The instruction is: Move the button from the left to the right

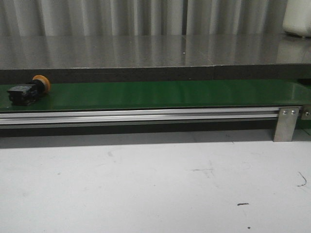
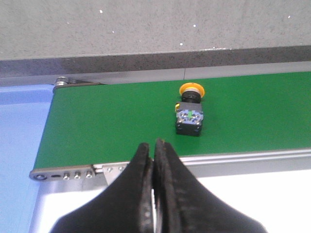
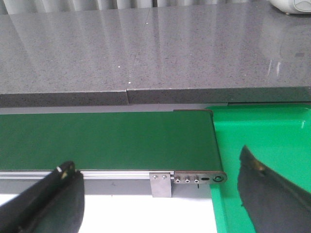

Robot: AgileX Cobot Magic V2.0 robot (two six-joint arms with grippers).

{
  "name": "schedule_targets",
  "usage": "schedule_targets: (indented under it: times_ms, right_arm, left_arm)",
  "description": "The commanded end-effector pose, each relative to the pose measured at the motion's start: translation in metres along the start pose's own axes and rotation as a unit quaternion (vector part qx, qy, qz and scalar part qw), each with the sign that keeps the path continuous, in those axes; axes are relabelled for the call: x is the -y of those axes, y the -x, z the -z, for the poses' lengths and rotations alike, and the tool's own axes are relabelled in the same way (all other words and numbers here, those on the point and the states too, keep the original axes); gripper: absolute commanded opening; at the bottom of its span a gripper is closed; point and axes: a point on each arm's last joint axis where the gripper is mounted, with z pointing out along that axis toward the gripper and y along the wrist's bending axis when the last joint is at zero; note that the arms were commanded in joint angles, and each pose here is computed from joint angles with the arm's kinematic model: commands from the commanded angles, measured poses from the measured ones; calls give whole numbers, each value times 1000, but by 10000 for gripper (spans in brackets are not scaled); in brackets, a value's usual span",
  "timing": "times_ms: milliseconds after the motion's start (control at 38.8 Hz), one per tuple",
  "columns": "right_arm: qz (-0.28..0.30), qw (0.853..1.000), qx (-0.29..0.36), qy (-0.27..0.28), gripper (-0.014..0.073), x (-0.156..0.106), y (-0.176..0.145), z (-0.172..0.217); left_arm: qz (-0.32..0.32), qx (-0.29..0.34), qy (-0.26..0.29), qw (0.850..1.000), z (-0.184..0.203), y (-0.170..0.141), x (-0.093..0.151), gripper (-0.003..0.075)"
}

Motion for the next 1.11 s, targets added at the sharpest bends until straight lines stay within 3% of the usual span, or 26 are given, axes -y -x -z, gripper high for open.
schedule_targets:
  times_ms: [0,489,1082]
  right_arm:
    - [1,999,54,0,654,-1,17,2]
    - [1,999,54,0,654,-1,17,2]
    - [1,999,54,0,654,-1,17,2]
  left_arm:
    - [7,73,10,997,20,0,1,-21]
    - [26,226,9,974,80,-48,10,-21]
    - [24,237,8,971,84,-49,10,-21]
